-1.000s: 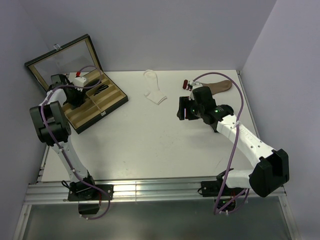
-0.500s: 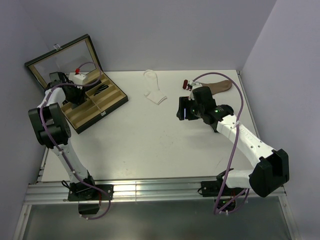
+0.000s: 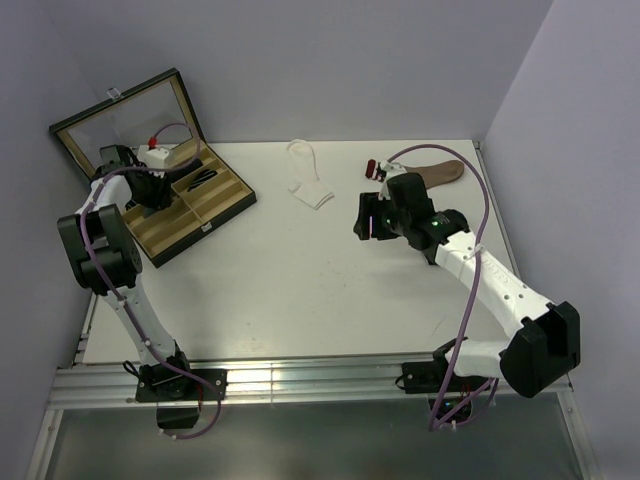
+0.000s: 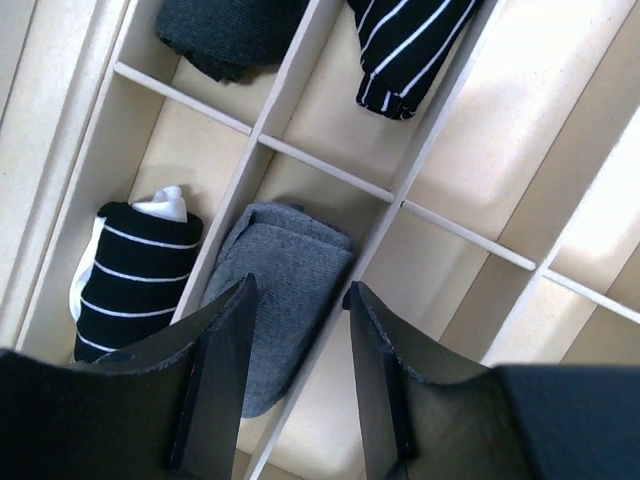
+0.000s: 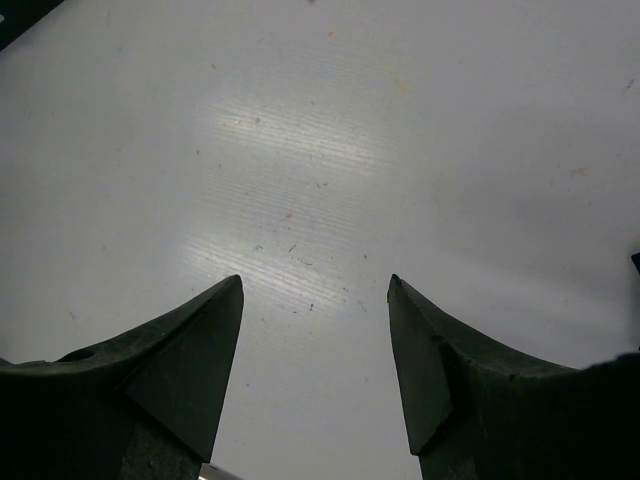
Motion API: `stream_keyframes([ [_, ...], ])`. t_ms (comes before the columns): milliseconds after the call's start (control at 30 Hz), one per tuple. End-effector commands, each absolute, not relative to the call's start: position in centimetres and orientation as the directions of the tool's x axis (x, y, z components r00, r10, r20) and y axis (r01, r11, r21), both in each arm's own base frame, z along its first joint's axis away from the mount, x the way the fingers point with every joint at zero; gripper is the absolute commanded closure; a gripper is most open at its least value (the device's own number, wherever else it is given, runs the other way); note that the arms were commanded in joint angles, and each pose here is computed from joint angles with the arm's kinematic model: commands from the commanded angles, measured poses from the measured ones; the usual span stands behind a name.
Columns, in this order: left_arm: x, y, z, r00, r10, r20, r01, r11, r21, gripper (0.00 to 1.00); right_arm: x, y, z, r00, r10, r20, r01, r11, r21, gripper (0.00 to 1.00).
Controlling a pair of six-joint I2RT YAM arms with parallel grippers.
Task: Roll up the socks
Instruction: Place the sock in the storage box, then move the sock to the center of the board.
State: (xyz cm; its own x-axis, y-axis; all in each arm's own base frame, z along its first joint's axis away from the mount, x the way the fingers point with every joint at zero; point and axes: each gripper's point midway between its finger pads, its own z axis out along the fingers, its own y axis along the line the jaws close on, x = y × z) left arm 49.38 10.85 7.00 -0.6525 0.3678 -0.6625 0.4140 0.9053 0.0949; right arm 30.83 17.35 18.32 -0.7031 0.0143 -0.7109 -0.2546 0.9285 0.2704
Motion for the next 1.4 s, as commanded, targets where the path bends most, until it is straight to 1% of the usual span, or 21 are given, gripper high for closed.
stream_keyframes([
  [0, 50.6, 11.1, 9.8, -0.606, 0.350, -0.715, 0.382, 0.916, 0.125, 0.53, 31.5, 17.1, 21.4, -0.634, 0.056, -0.771, -0.258, 0.925, 0.279, 0.33],
  [100, 51.4, 10.7, 15.5, -0.528, 0.270, -0.805, 0.303, 0.946, 0.118, 0.52, 31.9, 16.3, 22.1, -0.604, 0.086, -0.792, -0.222, 0.937, 0.271, 0.32],
  [167, 51.8, 10.6, 20.2, -0.430, 0.246, -0.869, 0.252, 0.957, 0.145, 0.51, 32.1, 15.8, 22.5, -0.588, 0.117, -0.801, -0.184, 0.944, 0.273, 0.31],
  [267, 51.1, 9.9, 26.3, -0.293, 0.170, -0.941, 0.176, 0.977, 0.122, 0.48, 32.6, 14.9, 22.7, -0.579, 0.169, -0.798, -0.122, 0.949, 0.289, 0.31],
  [300, 50.6, 9.5, 27.7, -0.260, 0.103, -0.960, 0.142, 0.988, 0.068, 0.47, 32.9, 14.5, 22.8, -0.575, 0.181, -0.798, -0.097, 0.953, 0.287, 0.31],
  [367, 48.9, 9.0, 31.5, -0.156, 0.068, -0.985, 0.103, 0.993, 0.052, 0.46, 33.3, 13.3, 22.4, -0.582, 0.215, -0.784, -0.037, 0.956, 0.290, 0.31],
  [400, 48.1, 8.6, 31.1, -0.166, -0.022, -0.986, 0.075, 0.997, -0.034, 0.45, 33.5, 12.8, 22.1, -0.589, 0.226, -0.776, -0.006, 0.959, 0.283, 0.31],
  [433, 46.8, 8.1, 34.3, -0.087, -0.049, -0.995, 0.066, 0.996, -0.055, 0.44, 33.7, 12.0, 21.9, -0.590, 0.240, -0.771, 0.031, 0.961, 0.276, 0.31],
  [467, 46.1, 7.7, 35.1, -0.067, -0.080, -0.995, 0.064, 0.994, -0.084, 0.41, 33.9, 11.4, 21.8, -0.589, 0.257, -0.766, 0.061, 0.959, 0.275, 0.31],
  [500, 45.4, 7.1, 35.1, -0.060, -0.135, -0.989, 0.072, 0.988, -0.139, 0.40, 33.9, 10.3, 21.4, -0.593, 0.275, -0.757, 0.103, 0.958, 0.267, 0.30],
  [533, 44.1, 6.7, 36.7, -0.018, -0.149, -0.989, 0.067, 0.986, -0.150, 0.39, 34.0, 9.7, 21.0, -0.592, 0.299, -0.749, 0.138, 0.953, 0.271, 0.25],
  [567, 43.5, 6.5, 37.1, -0.007, -0.182, -0.983, 0.060, 0.982, -0.182, 0.34, 34.0, 9.2, 20.7, -0.591, 0.314, -0.743, 0.158, 0.948, 0.275, 0.24],
  [733, 39.7, 5.9, 35.9, -0.040, -0.415, -0.909, -0.049, 0.910, -0.413, 0.24, 33.8, 4.2, 17.4, -0.560, 0.448, -0.697, 0.356, 0.890, 0.286, 0.15],
  [800, 38.6, 5.5, 35.5, -0.039, -0.495, -0.868, -0.079, 0.868, -0.491, 0.16, 33.8, 3.0, 15.9, -0.556, 0.500, -0.664, 0.419, 0.859, 0.296, 0.14],
  [833, 37.7, 5.5, 34.9, -0.042, -0.529, -0.847, -0.137, 0.843, -0.520, 0.12, 34.0, 1.5, 15.5, -0.528, 0.541, -0.654, 0.466, 0.829, 0.310, 0.14],
  [867, 37.3, 4.8, 34.9, -0.049, -0.553, -0.831, -0.135, 0.829, -0.543, 0.04, 34.1, 0.9, 15.0, -0.519, 0.560, -0.645, 0.489, 0.814, 0.313, 0.14],
  [900, 37.0, 3.7, 34.7, -0.076, -0.563, -0.823, -0.112, 0.825, -0.554, 0.02, 33.9, 0.5, 13.8, -0.526, 0.576, -0.625, 0.511, 0.802, 0.309, 0.14],
  [967, 35.8, 0.8, 33.7, -0.153, -0.571, -0.806, -0.052, 0.820, -0.571, 0.01, 34.4, -1.2, 13.1, -0.487, 0.634, -0.601, 0.561, 0.754, 0.341, 0.14],
  [1100, 33.6, -2.3, 30.5, -0.226, -0.482, -0.846, 0.007, 0.868, -0.497, 0.01, 35.5, -2.5, 10.8, -0.482, 0.672, -0.562, 0.603, 0.720, 0.344, 0.15],
  [1200, 33.0, -3.7, 27.7, -0.273, -0.458, -0.846, 0.019, 0.877, -0.481, 0.00, 36.2, -3.4, 8.6, -0.492, 0.694, -0.525, 0.646, 0.696, 0.313, 0.15],
  [1367, 32.6, -4.1, 25.8, -0.299, -0.450, -0.842, -0.006, 0.883, -0.470, 0.01, 37.0, -3.7, 5.9, -0.546, 0.686, -0.481, 0.663, 0.705, 0.253, 0.15],
])
